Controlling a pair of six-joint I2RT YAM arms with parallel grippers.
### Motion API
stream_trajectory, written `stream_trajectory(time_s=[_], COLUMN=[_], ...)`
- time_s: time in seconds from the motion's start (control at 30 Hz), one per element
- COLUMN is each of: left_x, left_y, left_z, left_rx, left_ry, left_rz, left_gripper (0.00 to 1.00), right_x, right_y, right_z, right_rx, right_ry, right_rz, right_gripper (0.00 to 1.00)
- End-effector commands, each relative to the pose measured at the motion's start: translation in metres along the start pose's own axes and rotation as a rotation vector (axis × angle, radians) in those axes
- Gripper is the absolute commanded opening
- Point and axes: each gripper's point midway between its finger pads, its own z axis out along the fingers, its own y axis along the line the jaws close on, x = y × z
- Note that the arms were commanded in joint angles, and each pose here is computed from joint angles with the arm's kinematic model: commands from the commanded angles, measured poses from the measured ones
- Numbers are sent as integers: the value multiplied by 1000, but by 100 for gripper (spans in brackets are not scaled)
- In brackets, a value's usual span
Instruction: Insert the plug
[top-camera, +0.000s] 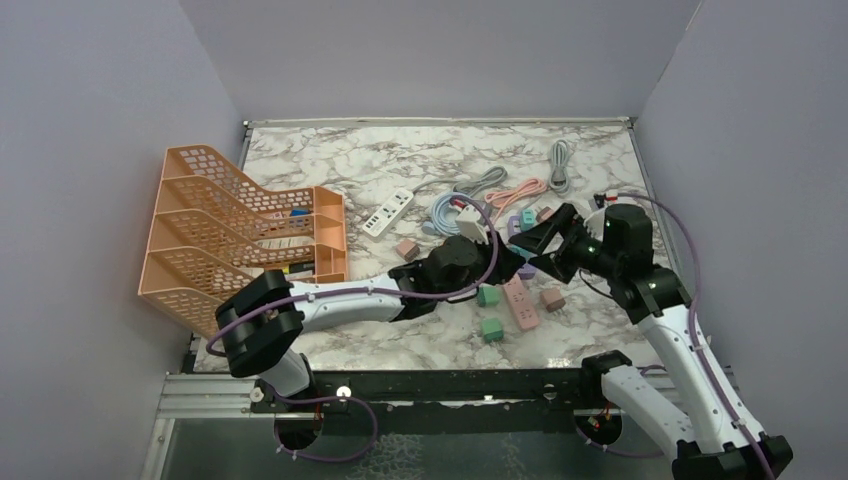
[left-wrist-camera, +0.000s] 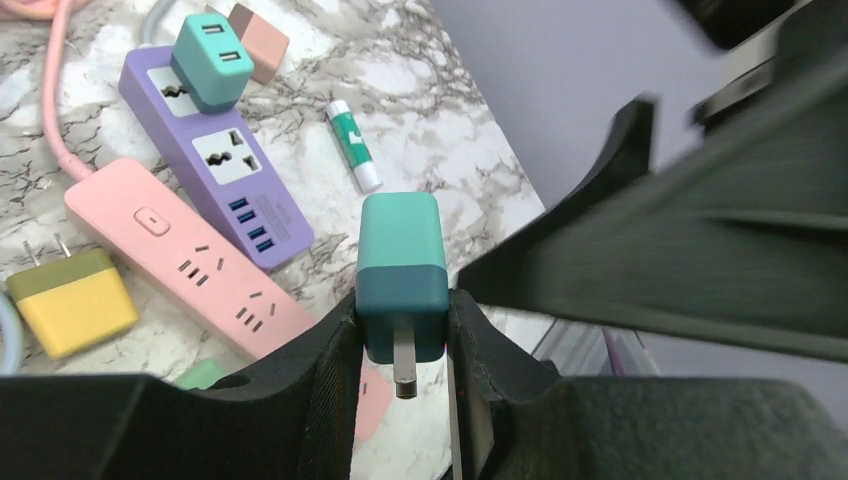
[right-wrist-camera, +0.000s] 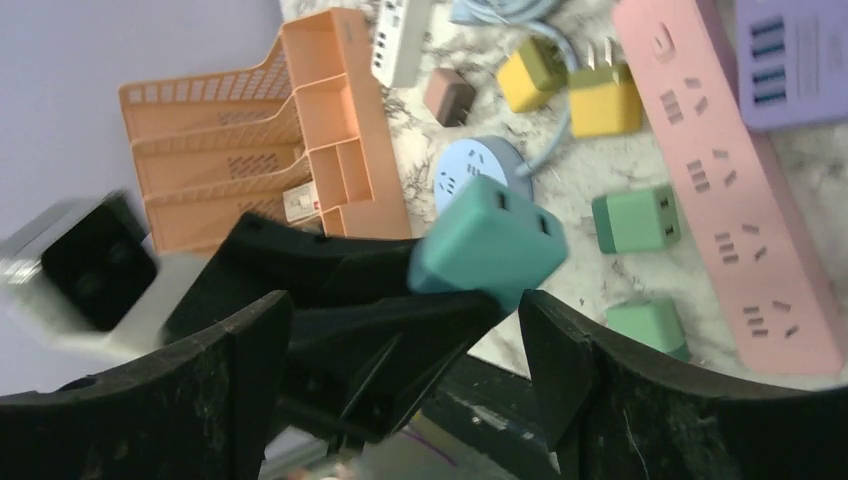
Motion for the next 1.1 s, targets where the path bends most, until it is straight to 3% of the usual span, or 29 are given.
stream_trajectory(time_s=[0.0,0.2,0.3,0.47,0.7,1.07], left_x=[-8,-38,-54,-73,-84,-103], left_y=[-19,-44,-62,-87,-115,-130], left_z=[-24,-60,-84,-117,-145,-157], left_rx=[173,377,499,653,796,838], left_ry=[112,196,215,232,256,183], left_rz=[-47,-108,-57,10,77,121], left_gripper=[0,0,0,0,0,0], right_x=[-12,-1,4,19,41,49], right_y=[47,74,84,104,135,137], right_z=[-23,-43,-55,-70,-96,-99], right_rx=[-160,-292,-337,-482,-702,-754], right_ry=[-30,27,35,63,145,208], right_rz=[-392,-641,-715,-723,-703,-688], right_gripper=[85,85,84,80,64,55])
